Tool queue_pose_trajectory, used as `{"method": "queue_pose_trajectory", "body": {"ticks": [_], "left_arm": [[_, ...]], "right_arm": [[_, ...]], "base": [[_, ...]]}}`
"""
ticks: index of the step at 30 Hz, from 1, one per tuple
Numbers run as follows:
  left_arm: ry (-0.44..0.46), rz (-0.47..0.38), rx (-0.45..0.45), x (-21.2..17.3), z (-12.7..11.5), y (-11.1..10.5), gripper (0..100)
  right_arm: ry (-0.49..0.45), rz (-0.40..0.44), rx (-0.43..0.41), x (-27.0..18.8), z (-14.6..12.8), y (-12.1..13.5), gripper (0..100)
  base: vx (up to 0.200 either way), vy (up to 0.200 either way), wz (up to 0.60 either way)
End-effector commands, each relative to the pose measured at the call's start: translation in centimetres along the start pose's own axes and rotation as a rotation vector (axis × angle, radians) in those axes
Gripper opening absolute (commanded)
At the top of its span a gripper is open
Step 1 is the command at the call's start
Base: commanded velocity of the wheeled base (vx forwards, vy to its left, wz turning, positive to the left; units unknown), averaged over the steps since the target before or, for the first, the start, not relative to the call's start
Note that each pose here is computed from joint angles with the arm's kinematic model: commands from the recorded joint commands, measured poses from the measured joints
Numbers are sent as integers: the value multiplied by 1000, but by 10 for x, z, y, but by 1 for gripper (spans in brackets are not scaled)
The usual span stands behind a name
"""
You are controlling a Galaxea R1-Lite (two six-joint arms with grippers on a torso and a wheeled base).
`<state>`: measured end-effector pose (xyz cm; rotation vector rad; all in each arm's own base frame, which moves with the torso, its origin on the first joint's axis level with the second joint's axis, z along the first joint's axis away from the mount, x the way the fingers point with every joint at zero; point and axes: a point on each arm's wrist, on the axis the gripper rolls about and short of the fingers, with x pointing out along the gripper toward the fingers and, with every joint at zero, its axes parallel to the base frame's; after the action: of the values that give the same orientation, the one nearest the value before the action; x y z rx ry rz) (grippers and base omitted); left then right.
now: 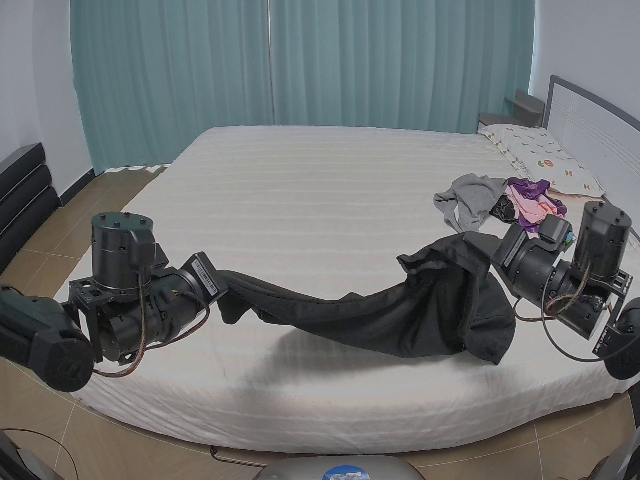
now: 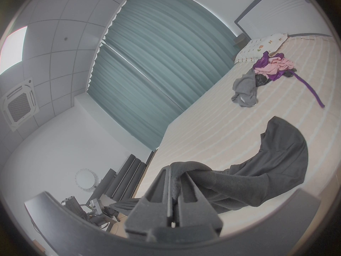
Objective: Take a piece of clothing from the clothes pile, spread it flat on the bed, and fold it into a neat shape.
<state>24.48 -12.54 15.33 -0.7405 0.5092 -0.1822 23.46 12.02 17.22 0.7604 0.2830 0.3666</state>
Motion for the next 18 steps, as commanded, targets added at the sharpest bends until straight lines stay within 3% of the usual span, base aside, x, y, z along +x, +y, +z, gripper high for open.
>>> {"method": "queue_pose_trajectory", "body": {"ticks": [1, 5, 8, 13, 18], "left_arm": [[-7, -47, 6, -36, 3, -8, 0], [-9, -67, 9, -52, 5, -13, 0], [-27, -105, 9, -73, 12, -20, 0], [-91, -155, 23, -88, 32, -37, 0], [-113, -183, 24, -86, 52, -62, 0]], "right_arm": [[-78, 45, 1, -37, 14, 13, 0], [-105, 55, 3, -54, 21, 21, 0], [-178, 92, 5, -79, 40, 36, 0], [-329, 135, -2, -99, 88, 62, 0], [-386, 171, -2, -99, 118, 89, 0]], "base": [[-200, 0, 0], [-200, 0, 0], [-200, 0, 0], [0, 0, 0], [0, 0, 0]]}}
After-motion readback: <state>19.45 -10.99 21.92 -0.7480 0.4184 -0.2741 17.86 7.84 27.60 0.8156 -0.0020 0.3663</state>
